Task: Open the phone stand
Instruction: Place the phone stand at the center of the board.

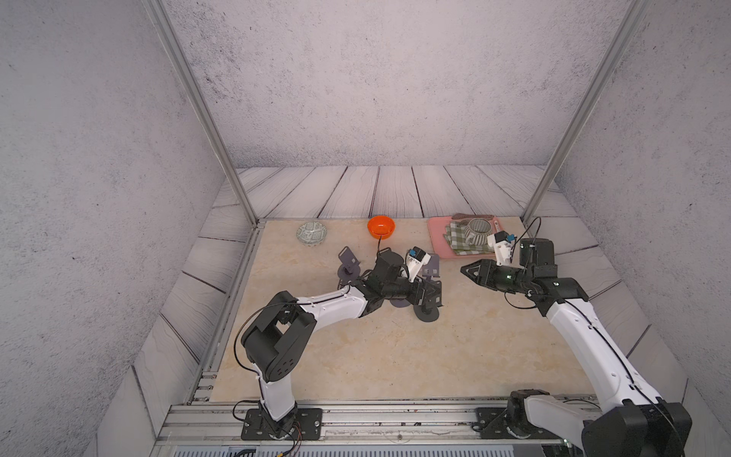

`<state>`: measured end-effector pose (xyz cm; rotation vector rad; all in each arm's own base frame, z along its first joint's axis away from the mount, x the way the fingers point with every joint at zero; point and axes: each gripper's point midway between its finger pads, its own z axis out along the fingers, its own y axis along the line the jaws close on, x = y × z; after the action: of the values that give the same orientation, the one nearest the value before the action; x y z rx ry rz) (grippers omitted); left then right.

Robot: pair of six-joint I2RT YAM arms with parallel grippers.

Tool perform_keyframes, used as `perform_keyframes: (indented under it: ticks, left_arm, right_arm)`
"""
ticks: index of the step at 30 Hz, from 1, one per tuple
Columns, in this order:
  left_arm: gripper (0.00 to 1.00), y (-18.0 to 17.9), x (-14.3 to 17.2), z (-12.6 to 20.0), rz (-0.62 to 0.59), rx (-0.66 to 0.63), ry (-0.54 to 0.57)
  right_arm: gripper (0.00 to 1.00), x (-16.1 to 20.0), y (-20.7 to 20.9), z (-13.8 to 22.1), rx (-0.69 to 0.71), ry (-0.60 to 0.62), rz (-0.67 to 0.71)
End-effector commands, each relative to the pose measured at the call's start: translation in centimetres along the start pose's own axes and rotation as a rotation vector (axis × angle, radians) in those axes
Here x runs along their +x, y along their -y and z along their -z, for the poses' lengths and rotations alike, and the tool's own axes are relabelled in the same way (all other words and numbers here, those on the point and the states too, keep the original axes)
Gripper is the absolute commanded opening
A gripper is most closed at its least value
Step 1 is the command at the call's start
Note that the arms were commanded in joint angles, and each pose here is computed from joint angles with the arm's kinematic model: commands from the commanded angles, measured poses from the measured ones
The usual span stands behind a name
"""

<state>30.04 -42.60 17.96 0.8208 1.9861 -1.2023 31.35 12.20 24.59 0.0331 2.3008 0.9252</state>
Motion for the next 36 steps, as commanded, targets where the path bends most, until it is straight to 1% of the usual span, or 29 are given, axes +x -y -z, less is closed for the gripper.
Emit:
perform_keyframes:
  ticks: [1, 6, 12, 21, 29, 30, 33, 34, 35, 36]
  left_arm:
    - [0.48, 0.6, -0.8, 0.4, -0.026, 0.023, -0.003]
    - [0.49, -0.1, 0.3, -0.7, -0.003, 0.028, -0.036]
    - [0.49, -0.3, 0.6, -0.7, -0.005, 0.019, -0.046]
    - [0.49, -0.8, 2.3, -1.3, 0.020, 0.029, -0.083]
    - [0.57, -1.4, 2.8, -1.2, 0.014, -0.002, -0.103]
    - [0.61, -1.4, 2.9, -1.1, 0.015, -0.008, -0.105]
    - [0.65, -1.8, 3.5, -0.9, 0.003, -0.027, -0.114]
    - [0.72, -2.0, 3.6, -1.0, 0.001, -0.036, -0.119]
    - [0.87, -2.1, 3.7, -1.0, -0.001, -0.040, -0.119]
    - [0.91, -2.1, 3.6, -1.0, -0.004, -0.043, -0.117]
  right_arm:
    - [0.37, -0.6, -0.5, 1.3, 0.017, 0.040, 0.043]
    - [0.38, -0.4, -0.9, 1.5, 0.002, 0.044, 0.044]
    - [0.38, -0.3, -0.8, 1.4, -0.001, 0.043, 0.043]
    - [0.39, -0.3, -0.7, 1.2, -0.005, 0.039, 0.037]
    - [0.39, -0.4, -0.7, 0.7, -0.022, 0.032, 0.028]
    - [0.39, -0.4, -0.7, 0.7, -0.022, 0.031, 0.028]
    - [0.39, -0.5, -0.8, 0.7, -0.028, 0.035, 0.027]
    - [0.39, -0.5, -0.8, 0.6, -0.034, 0.033, 0.026]
    - [0.39, -0.5, -0.9, 0.6, -0.037, 0.032, 0.024]
    - [0.39, -0.5, -1.0, 0.5, -0.043, 0.030, 0.023]
